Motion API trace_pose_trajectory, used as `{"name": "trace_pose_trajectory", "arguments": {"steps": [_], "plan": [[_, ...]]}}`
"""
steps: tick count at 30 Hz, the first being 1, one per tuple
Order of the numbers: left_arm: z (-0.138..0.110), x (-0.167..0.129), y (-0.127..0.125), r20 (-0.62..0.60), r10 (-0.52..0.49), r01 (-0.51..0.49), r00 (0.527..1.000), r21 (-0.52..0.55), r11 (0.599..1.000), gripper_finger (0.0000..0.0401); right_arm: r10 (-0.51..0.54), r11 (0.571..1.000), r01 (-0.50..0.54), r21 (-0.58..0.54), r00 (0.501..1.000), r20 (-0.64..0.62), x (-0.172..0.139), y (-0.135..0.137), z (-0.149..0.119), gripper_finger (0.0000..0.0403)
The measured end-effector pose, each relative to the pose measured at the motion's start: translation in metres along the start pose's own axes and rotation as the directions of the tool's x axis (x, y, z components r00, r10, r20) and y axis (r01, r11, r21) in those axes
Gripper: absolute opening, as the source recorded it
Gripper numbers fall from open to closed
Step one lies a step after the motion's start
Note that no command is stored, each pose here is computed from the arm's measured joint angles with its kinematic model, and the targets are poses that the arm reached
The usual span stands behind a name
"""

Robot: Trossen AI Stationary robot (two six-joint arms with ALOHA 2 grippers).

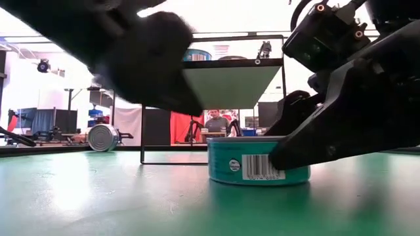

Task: Stack canned seafood by type on shelf
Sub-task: Stack the green blue tuna can on top of the other green blue can on the shelf

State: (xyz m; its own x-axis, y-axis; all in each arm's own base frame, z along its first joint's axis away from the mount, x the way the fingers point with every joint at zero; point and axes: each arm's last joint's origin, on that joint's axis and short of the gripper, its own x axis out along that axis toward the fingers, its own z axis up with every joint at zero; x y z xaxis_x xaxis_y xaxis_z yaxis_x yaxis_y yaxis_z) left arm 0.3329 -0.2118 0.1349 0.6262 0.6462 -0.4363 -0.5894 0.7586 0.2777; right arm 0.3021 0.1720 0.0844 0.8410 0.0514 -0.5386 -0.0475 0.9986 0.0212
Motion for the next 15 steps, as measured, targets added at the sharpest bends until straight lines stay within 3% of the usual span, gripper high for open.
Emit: {"name": "trace_pose_trajectory", "arguments": {"steps": [4,8,12,15], "plan": [[-0.003,-0.023,0.019,-0.004,0.056,-0.056,0.998,0.006,0.998,0.032,0.029,1.0,-0.029,-0.005,1.0,-0.002,-0.002,0.002,0.005,0.0369],[-0.002,-0.05,0.031,-0.032,0.035,-0.034,0.999,0.045,0.998,0.032,0.131,0.991,-0.13,-0.026,0.991,0.0,-0.015,0.005,0.02,0.0369],[0.015,-0.065,0.037,-0.163,-0.09,0.115,0.983,0.153,0.982,0.032,0.183,0.982,-0.177,-0.065,0.98,0.082,-0.041,0.005,0.052,0.0369],[0.03,-0.07,0.04,-0.26,-0.233,0.282,0.937,0.17,0.944,0.0319,0.186,0.98,-0.175,-0.099,0.975,0.12,-0.063,0.0,0.072,0.0369]]}}
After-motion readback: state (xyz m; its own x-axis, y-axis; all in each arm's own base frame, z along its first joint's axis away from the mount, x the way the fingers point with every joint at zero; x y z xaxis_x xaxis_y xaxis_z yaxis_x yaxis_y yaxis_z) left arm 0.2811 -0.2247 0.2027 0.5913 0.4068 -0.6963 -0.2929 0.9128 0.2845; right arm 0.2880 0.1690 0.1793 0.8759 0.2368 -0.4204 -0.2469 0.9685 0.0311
